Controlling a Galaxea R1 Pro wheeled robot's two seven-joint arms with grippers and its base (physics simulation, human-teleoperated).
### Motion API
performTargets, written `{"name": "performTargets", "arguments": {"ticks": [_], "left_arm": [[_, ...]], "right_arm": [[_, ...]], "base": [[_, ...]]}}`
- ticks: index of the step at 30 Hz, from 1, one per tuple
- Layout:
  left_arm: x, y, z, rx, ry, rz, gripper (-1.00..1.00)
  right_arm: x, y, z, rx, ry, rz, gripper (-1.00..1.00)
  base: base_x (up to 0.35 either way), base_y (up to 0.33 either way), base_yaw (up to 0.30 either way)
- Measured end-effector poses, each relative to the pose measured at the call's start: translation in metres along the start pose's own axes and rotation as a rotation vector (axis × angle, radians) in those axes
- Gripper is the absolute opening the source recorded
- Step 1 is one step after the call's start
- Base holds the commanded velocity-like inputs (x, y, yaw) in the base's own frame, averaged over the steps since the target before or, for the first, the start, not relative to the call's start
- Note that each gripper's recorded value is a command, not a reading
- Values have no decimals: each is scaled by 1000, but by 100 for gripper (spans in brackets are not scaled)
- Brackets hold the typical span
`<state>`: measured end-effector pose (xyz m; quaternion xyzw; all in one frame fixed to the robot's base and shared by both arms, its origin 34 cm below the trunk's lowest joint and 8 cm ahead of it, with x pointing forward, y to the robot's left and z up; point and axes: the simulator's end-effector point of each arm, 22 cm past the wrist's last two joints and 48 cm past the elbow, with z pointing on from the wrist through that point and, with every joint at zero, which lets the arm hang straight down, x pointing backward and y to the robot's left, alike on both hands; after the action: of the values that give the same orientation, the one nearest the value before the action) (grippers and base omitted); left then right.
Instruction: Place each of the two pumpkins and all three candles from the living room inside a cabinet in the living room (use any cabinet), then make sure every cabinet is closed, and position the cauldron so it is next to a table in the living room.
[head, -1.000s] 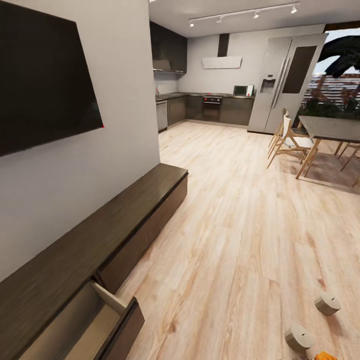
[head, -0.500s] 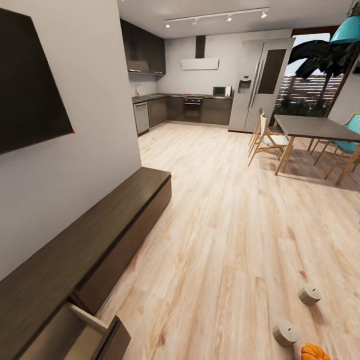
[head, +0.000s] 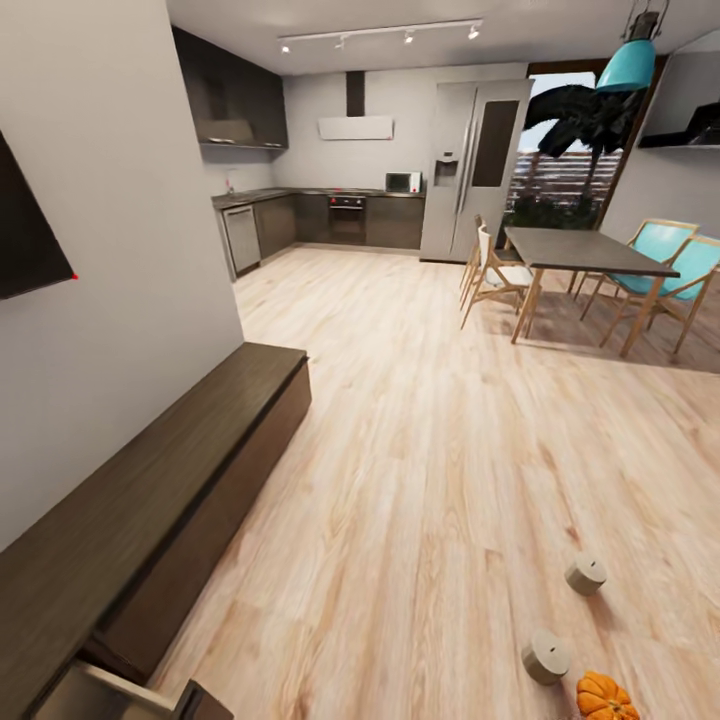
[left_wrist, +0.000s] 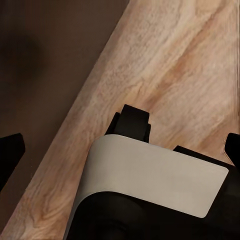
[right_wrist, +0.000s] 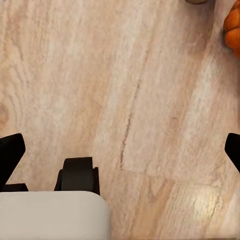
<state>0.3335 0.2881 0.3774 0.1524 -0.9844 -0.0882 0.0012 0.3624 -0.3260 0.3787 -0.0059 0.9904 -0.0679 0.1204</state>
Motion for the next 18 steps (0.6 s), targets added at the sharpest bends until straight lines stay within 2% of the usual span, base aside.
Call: {"name": "performTargets", "arguments": {"ticks": [18], "left_arm": [[0,0,0,0,0,0,100]], "right_arm": [[0,0,0,0,0,0,100]], "base": [[101,0,-274]]}}
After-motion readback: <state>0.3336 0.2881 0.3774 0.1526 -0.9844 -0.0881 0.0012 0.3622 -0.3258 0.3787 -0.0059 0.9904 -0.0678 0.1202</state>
